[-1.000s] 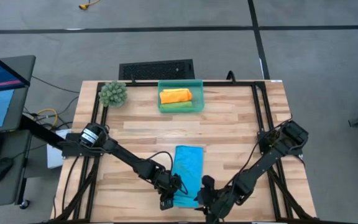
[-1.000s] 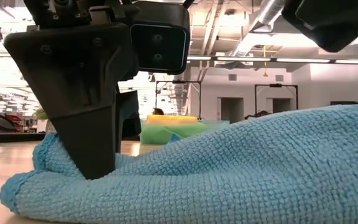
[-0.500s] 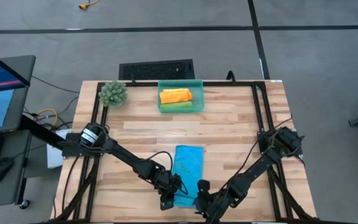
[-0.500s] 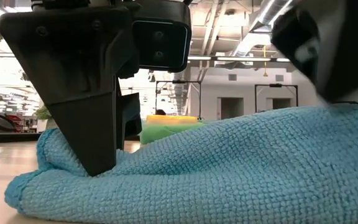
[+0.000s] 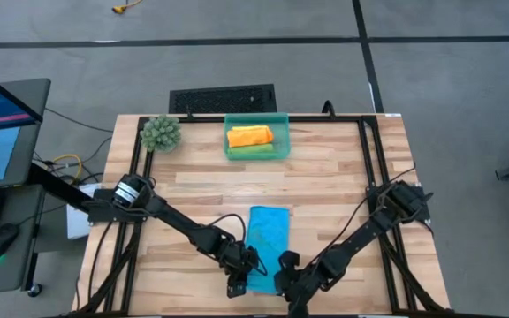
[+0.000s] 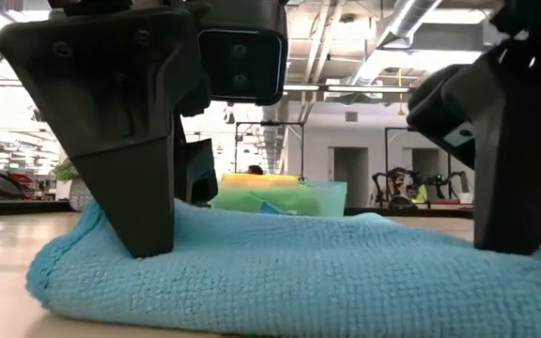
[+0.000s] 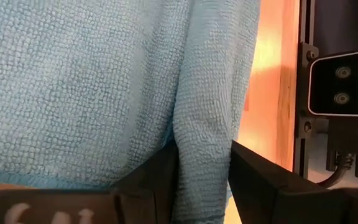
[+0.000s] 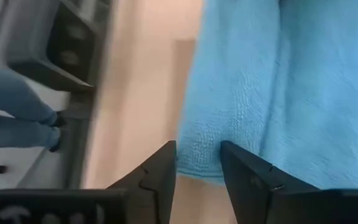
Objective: Roll microfiber towels into tight, uniform cylinder then place into a basket
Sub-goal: Roll the blue towel
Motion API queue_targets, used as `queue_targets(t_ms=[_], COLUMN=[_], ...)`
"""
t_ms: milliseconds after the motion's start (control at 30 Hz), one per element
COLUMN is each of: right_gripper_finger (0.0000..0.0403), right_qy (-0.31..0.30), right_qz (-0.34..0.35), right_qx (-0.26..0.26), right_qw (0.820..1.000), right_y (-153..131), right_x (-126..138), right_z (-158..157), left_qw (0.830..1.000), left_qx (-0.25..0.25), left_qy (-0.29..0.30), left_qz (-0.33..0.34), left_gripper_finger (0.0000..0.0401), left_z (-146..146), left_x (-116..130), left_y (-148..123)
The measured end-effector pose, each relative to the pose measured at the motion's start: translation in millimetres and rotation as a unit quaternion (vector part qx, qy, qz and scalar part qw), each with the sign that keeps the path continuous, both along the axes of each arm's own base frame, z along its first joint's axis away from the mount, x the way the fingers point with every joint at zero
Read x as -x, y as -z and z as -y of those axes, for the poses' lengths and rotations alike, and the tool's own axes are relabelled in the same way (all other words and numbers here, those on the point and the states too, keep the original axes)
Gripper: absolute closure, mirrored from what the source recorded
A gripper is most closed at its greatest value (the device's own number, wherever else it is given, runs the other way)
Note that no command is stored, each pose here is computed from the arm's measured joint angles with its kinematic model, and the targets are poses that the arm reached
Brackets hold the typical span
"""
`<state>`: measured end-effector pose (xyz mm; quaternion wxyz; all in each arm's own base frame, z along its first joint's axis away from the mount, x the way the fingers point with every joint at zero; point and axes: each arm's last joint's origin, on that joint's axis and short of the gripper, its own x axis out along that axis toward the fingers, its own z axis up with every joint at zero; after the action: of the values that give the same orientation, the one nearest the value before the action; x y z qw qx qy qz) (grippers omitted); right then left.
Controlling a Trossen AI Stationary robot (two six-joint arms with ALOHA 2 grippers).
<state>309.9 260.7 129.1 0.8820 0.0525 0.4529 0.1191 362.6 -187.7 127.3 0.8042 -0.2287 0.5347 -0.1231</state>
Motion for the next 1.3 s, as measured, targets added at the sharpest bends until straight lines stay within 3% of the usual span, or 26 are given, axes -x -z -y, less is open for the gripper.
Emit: queue_targets(t_ms=[200, 433, 667, 933, 1133, 1300], right_gripper_finger=[0.0261, 0.0273, 0.0282, 0.0283, 0.0283, 0.0283], right_qy=[0.045, 0.04, 0.059, 0.069, 0.068, 0.068], right_qz=[-0.044, -0.051, -0.057, -0.06, -0.059, -0.058], right_qx=[0.004, -0.008, -0.022, -0.031, -0.034, -0.035], right_qw=[0.998, 0.998, 0.996, 0.995, 0.995, 0.995], right_y=[5, 4, 4, 4, 4, 4], right_x=[-3, -5, -5, -4, -5, -5], right_z=[15, 16, 16, 15, 14, 14], left_qw=[0.999, 0.992, 0.987, 0.965, 0.943, 0.952], left_qx=[-0.023, -0.054, -0.087, -0.188, -0.221, -0.207], left_qy=[0.003, 0.026, 0.051, 0.024, 0.077, 0.088], left_qz=[0.035, 0.111, 0.124, 0.184, 0.236, 0.209], left_gripper_finger=[0.0275, 0.0275, 0.0275, 0.0284, 0.0294, 0.0301], left_z=[1, 8, 25, 43, 54, 46], left_x=[3, 13, 26, 48, 42, 24], left_y=[-17, -52, -54, -73, -64, -32])
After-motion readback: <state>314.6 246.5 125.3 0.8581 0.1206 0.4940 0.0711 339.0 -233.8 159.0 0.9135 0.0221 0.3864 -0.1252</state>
